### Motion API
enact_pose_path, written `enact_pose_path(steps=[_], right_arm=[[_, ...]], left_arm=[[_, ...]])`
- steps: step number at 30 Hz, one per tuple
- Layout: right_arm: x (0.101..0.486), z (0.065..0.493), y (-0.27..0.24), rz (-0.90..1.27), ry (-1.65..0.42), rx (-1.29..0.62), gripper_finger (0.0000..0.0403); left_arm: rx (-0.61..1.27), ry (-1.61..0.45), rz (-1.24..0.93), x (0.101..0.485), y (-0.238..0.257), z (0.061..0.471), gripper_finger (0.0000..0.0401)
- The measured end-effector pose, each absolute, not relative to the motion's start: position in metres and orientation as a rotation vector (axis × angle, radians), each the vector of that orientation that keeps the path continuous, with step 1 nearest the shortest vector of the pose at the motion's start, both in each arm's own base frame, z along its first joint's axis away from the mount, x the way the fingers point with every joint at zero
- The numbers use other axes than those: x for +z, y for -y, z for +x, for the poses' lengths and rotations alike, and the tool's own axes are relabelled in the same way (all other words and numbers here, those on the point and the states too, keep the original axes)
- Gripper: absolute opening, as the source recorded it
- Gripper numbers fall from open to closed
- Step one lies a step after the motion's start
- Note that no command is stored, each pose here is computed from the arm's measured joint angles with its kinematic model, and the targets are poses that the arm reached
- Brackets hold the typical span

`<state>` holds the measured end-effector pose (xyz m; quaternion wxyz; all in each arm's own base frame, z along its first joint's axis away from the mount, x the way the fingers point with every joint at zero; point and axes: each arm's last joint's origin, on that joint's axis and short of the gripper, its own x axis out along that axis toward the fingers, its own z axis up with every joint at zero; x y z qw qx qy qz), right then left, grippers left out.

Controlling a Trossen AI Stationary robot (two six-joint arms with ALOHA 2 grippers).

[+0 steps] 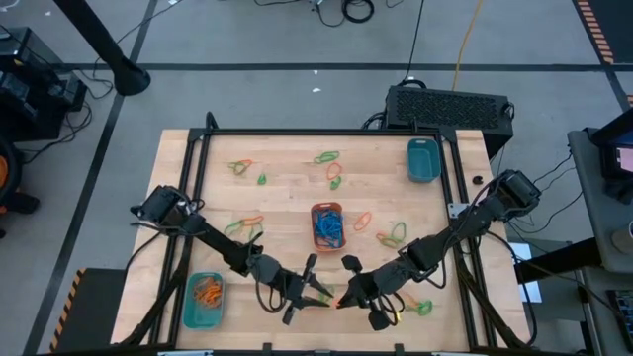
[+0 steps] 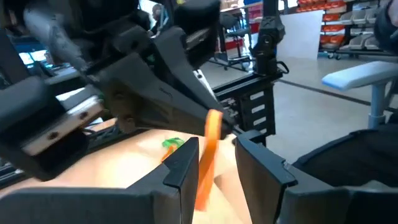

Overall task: Sort rubber bands into baskets
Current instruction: Put the orange rubber band into the green bin

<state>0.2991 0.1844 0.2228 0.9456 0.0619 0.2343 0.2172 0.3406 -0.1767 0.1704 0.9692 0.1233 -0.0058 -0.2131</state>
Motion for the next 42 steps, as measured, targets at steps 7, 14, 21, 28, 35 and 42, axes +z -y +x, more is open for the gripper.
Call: enact_pose_path(steps=[7, 14, 21, 28, 35, 42], right_arm=[[0.2229, 0.2991, -0.1845, 0.136, -0.486, 0.484, 0.0000], [0.2230, 0.2995, -0.1839, 0.122, -0.481, 0.488, 0.0000], [0.2258, 0.3032, -0.1800, 0.127, -0.450, 0.480, 0.0000], [0.2256, 0.3053, -0.1764, 0.129, -0.451, 0.467, 0.0000], [0.2257, 0.3052, -0.1766, 0.133, -0.451, 0.467, 0.0002], [0.2252, 0.3051, -0.1765, 0.134, -0.457, 0.465, 0.0053]], left_arm=[[-0.398, -0.024, 0.259, 0.1673, 0.1734, 0.3422, 0.0114], [-0.399, -0.022, 0.258, 0.1676, 0.1736, 0.3420, 0.0114], [-0.401, -0.024, 0.258, 0.1673, 0.1740, 0.3418, 0.0114], [-0.403, -0.039, 0.261, 0.1659, 0.1739, 0.3417, 0.0105], [-0.403, -0.048, 0.264, 0.1650, 0.1739, 0.3417, 0.0013], [-0.404, -0.047, 0.264, 0.1650, 0.1739, 0.3416, 0.0006]])
